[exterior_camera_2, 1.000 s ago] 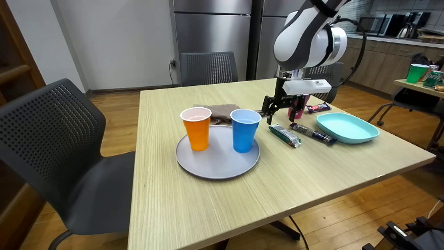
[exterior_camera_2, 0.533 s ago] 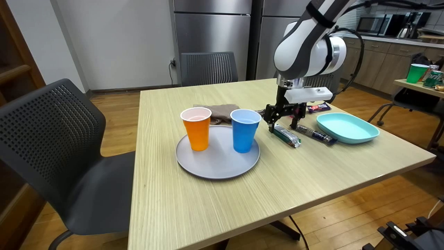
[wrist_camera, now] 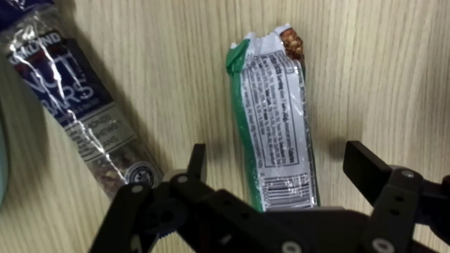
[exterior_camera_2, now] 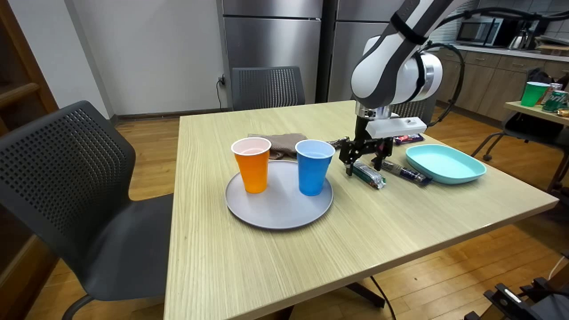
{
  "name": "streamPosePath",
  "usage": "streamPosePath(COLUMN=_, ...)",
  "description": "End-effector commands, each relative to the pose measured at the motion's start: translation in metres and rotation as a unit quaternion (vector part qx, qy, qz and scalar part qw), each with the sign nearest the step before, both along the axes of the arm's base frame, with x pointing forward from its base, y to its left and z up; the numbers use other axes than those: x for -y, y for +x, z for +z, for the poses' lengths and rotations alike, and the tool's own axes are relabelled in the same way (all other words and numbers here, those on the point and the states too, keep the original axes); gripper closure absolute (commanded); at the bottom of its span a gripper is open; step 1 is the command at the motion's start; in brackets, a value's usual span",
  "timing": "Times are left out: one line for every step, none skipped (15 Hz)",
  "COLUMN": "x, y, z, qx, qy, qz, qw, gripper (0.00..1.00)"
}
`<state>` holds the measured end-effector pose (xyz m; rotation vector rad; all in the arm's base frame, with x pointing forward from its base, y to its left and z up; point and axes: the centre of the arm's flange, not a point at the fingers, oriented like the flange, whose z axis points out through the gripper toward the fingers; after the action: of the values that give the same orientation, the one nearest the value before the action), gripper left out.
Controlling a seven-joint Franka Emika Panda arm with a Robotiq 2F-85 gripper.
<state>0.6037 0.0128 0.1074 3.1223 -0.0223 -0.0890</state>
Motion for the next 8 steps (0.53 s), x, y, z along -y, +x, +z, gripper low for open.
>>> streamPosePath(x=0.003, y=0.005, z=0.004, qx=-0.003, qy=0.007, qz=0.011, qw=0.9999, gripper=0.26)
streamPosePath(x=0.003, y=0.005, z=0.004, qx=-0.003, qy=0.007, qz=0.011, qw=0.9999, gripper=0.35)
streamPosePath(x=0.003, y=0.005, z=0.005, qx=-0.003, qy=0.007, qz=0.01, qw=0.9999, gripper=0.42)
streamPosePath(x=0.003, y=0.004, z=0.005, qx=-0.004, qy=0.008, qz=0.009, qw=0.9999, gripper=0.51)
streamPosePath(x=0.002, y=0.004, z=0.008, qx=-0.003, qy=0.014, qz=0.009, qw=0.9999, gripper=0.58)
streamPosePath(x=0.001, y=0.005, z=0.011, qx=0.001, qy=0.014, qz=0.01, qw=0.9998, gripper=0.66)
streamPosePath(x=-0.002, y=0.005, z=0.016, qx=0.006, qy=0.017, qz=0.012, qw=0.9998, gripper=0.72)
streamPosePath(x=-0.004, y=0.006, z=0.02, qx=0.012, qy=0.014, qz=0.009, qw=0.9998, gripper=0.81)
